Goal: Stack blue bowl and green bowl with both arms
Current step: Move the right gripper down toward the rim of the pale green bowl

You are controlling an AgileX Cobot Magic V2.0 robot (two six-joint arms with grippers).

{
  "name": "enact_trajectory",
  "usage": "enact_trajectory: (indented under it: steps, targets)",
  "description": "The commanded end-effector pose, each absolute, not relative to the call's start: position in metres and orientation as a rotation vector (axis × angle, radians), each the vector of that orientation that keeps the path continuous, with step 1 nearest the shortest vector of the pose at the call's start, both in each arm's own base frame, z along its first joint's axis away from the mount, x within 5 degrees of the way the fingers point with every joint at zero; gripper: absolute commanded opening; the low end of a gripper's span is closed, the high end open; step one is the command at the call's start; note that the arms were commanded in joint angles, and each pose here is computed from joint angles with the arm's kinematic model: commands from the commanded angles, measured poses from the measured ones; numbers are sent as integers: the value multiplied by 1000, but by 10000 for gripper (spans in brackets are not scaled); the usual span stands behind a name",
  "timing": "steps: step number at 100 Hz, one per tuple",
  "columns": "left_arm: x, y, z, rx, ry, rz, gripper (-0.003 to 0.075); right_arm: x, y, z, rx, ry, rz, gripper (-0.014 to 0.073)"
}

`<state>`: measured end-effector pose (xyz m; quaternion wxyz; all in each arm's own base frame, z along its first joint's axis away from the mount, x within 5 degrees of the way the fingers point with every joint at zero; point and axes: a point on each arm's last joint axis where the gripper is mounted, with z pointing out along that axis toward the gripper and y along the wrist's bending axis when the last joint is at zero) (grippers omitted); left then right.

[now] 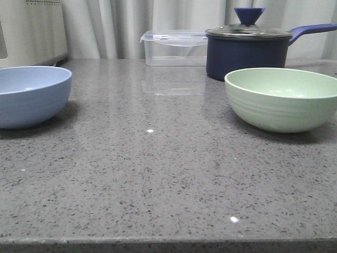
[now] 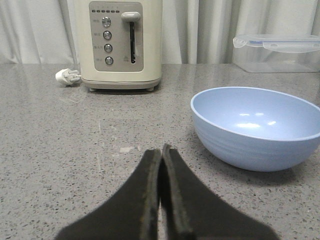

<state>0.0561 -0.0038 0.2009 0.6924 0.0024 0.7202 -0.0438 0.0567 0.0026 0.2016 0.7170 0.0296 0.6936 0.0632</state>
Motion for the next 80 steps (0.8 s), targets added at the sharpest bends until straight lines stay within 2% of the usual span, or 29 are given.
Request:
enact_trajectory:
  steps: [1,45,57,80]
  targets:
    - [55,-3,198,-7,1523,-106,-20,54,2,210,46,1431,123,-81]
    - [54,-3,203,-7,1514,-106,-20,54,2,214,53,1413,133,-81]
    - [52,-3,216,-7,1527,-106,-20,52,2,223,56,1454,131,-81]
    - [50,-3,261,-7,1534,-108,-20,51,2,254,64,1568,125,-79]
